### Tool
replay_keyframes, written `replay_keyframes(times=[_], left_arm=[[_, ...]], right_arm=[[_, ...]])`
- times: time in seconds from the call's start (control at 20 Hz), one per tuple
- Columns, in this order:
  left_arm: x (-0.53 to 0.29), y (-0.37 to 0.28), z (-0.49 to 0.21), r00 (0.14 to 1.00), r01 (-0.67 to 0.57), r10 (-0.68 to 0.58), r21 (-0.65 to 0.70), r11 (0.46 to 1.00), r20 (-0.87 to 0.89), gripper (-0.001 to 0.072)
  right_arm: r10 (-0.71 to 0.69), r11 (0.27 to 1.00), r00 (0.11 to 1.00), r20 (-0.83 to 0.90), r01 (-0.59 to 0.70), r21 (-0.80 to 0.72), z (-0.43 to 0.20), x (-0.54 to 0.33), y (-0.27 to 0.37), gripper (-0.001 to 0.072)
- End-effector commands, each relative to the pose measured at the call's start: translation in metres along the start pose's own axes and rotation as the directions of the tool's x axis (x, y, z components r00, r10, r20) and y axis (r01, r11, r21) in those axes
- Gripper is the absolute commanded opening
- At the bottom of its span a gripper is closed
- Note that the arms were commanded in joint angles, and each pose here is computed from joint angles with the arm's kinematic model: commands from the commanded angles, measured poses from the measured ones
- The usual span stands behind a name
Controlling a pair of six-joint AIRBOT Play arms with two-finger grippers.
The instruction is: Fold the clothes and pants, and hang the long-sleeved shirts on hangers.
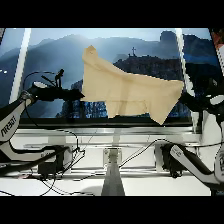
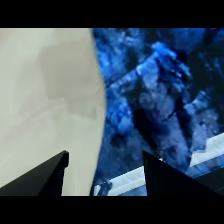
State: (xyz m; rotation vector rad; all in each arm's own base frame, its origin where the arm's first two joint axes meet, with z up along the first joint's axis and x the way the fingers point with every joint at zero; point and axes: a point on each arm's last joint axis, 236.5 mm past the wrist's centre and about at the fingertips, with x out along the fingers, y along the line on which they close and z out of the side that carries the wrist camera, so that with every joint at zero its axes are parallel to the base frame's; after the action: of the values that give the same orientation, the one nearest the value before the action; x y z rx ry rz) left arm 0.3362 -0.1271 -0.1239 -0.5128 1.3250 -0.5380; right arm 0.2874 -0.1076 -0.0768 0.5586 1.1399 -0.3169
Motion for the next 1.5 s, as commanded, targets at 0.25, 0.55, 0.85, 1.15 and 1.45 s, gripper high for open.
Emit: replay_keyframes(times=[0.25,0.55,0.85,1.15,1.45], left_arm=[[-0.001,0.003,0.004,1.0,-0.012,0.012,0.001,1.0,0.014,0.0152],[-0.001,0.003,0.004,1.0,-0.012,0.012,0.001,1.0,0.014,0.0152],[-0.003,-0.004,0.006,1.0,0.008,-0.008,0.013,1.0,0.007,0.0013],[-0.068,-0.068,0.082,0.984,0.033,-0.071,0.227,0.973,0.161,0.0012],[-0.253,-0.183,0.156,0.807,-0.188,-0.142,0.477,0.858,0.573,0.0012]], right_arm=[[0.226,0.972,0.951,-0.21,-0.235,-0.017,0.01,0.045,0.012,0.045],[0.293,0.934,0.918,-0.268,-0.335,-0.125,0.005,0.06,0.021,0.0319],[0.35,0.884,0.893,-0.283,-0.415,-0.216,0.017,0.028,0.042,0.0013],[0.482,0.802,0.875,-0.047,-0.462,-0.378,0.079,-0.084,0.104,0.0013],[0.691,0.661,0.66,0.293,-0.414,-0.626,0.107,-0.273,0.193,0.0013]])
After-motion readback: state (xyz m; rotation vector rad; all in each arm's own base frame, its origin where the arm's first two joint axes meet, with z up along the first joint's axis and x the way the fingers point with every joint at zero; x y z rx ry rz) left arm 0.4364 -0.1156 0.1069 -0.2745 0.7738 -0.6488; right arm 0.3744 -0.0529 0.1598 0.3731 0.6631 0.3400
